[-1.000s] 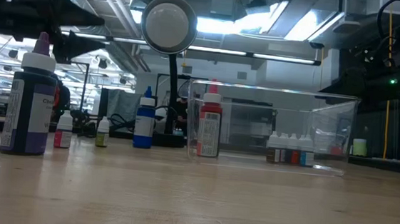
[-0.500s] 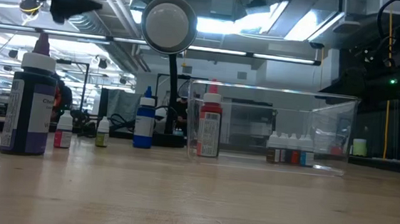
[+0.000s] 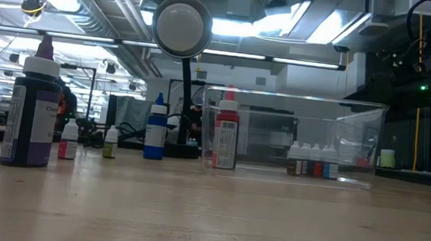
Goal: Pick & Place food coloring
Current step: Put the small green food coloring bottle into the transparent bin
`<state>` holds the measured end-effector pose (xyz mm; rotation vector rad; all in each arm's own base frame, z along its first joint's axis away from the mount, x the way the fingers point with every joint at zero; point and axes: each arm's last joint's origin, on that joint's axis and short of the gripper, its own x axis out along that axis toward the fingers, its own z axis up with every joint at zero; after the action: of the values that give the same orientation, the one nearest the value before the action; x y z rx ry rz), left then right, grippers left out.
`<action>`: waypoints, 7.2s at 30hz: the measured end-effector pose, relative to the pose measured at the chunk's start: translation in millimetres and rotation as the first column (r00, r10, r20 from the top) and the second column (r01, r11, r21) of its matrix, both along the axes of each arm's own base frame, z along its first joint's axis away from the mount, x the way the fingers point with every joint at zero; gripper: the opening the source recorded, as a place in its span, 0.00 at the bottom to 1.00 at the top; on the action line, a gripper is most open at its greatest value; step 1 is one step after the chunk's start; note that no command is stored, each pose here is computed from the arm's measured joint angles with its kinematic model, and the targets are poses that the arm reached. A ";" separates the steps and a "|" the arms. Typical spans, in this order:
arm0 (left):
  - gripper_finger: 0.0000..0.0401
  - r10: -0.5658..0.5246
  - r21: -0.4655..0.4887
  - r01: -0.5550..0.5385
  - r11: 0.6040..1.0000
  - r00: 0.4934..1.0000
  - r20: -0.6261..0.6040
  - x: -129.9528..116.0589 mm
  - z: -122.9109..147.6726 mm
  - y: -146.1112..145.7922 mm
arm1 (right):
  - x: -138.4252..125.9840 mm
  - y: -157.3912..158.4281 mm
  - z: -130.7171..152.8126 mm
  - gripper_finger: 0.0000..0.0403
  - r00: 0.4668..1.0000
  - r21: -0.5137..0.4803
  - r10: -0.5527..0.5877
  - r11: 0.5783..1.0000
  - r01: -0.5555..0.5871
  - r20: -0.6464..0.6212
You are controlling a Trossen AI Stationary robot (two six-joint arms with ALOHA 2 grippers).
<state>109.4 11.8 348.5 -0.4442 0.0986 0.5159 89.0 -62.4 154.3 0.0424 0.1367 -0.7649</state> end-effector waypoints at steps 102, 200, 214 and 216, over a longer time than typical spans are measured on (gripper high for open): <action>0.86 -0.079 -0.227 -0.236 0.945 0.508 -0.857 167.1 -176.8 -40.1 | 0.0 0.0 0.1 0.98 1.000 -0.001 0.000 1.000 0.000 0.000; 0.15 -0.164 -0.319 -0.142 0.937 0.629 -0.760 151.5 -137.8 -41.5 | 0.0 0.0 0.2 0.98 1.000 0.000 0.000 1.000 0.000 0.001; 0.15 -0.328 -0.323 0.138 0.937 0.671 -0.665 151.9 -56.9 -43.7 | 0.0 0.0 0.2 0.98 1.000 0.000 0.000 1.000 0.000 0.002; 0.15 -0.343 -0.314 0.168 0.935 0.662 -0.667 154.6 -50.7 -44.3 | 0.0 0.0 0.1 0.98 1.000 0.000 0.000 1.000 0.000 0.000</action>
<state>264.0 -32.5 297.7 -0.4197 0.9850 0.3680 89.0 -62.4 154.4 0.0423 0.1361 -0.7649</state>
